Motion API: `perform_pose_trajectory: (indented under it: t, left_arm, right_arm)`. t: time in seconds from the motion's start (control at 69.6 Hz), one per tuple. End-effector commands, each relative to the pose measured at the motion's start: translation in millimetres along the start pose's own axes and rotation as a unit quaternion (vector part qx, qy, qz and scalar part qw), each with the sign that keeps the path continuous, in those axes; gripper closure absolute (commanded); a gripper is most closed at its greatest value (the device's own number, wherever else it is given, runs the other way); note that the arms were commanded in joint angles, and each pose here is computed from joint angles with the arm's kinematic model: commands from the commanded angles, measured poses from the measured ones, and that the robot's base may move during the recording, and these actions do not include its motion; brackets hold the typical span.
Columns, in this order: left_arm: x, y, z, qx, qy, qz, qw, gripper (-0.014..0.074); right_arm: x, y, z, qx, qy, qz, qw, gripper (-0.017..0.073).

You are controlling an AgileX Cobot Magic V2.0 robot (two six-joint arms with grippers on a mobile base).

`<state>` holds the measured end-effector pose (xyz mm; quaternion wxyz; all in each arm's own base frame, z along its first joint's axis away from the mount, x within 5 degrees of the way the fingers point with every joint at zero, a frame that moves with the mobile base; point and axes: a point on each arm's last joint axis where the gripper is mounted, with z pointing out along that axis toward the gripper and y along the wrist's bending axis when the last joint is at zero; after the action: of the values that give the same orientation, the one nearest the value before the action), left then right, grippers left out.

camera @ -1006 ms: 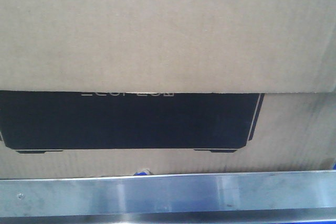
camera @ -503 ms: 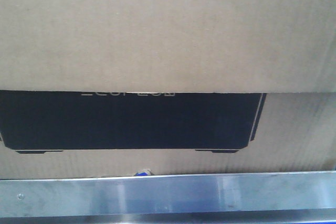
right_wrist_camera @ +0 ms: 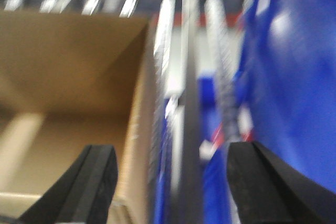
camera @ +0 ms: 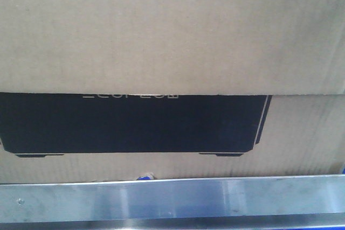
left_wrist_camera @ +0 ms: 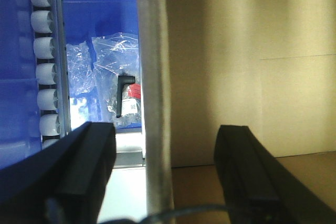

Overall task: Grab box from left shelf to table start
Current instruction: 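Lift the cardboard box with both grippers and pull it off the shelf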

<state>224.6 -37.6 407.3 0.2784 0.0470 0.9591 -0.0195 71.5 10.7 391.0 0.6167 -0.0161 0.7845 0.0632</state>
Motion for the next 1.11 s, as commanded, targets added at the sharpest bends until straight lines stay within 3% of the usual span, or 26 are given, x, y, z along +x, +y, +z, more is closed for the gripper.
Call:
perform_pose_trajectory:
  t: [0.0,0.244,0.532,0.589,0.632,0.762,0.805,0.862,1.092]
  left_arm:
    - [-4.5,-0.9,-15.2,0.002,-0.039,-0.002,0.999,0.0275]
    - [-4.5,-0.9,-15.2,0.002,-0.039,-0.002,0.999,0.0275]
    - [-4.5,-0.9,-15.2,0.002,-0.039,-0.002,0.999,0.0276]
    - [-4.3,-0.9,-15.2,0.002,-0.038,-0.002,0.999,0.0297]
    - [-4.1,-0.8,-15.2,0.002,-0.037,-0.002,0.999,0.0332]
    - [-3.5,-0.8,-15.1,0.002,-0.033,-0.002,0.999,0.0602]
    - [-3.5,-0.8,-15.1,0.002,-0.033,-0.002,0.999,0.0712]
    - [-3.8,-0.8,-15.2,0.002,-0.035,-0.002,0.999,0.0668]
    - [-5.5,-0.7,-22.6,0.006,-0.069,-0.01,0.998,0.0683]
  right_arm:
    - [-30.8,6.2,18.8,-0.034,0.013,-0.017,0.999,0.0011]
    - [-59.9,6.5,98.6,-0.051,0.124,-0.014,0.991,0.0011]
    - [-37.6,-0.2,187.1,-0.05,0.241,-0.004,0.969,0.0036]
    - [-34.0,-0.7,196.7,-0.051,0.254,-0.003,0.966,0.0099]
    - [-31.3,-1.1,201.3,-0.051,0.262,-0.002,0.964,0.0199]
    - [-29.3,-1.2,202.7,-0.052,0.271,-0.001,0.961,0.0528]
    - [-29.3,-1.2,202.6,-0.051,0.271,-0.002,0.961,0.0495]
    - [-29.3,-1.2,202.6,-0.051,0.271,-0.001,0.961,0.0494]
    - [-36.0,0.1,193.4,-0.053,0.261,-0.004,0.964,0.05]
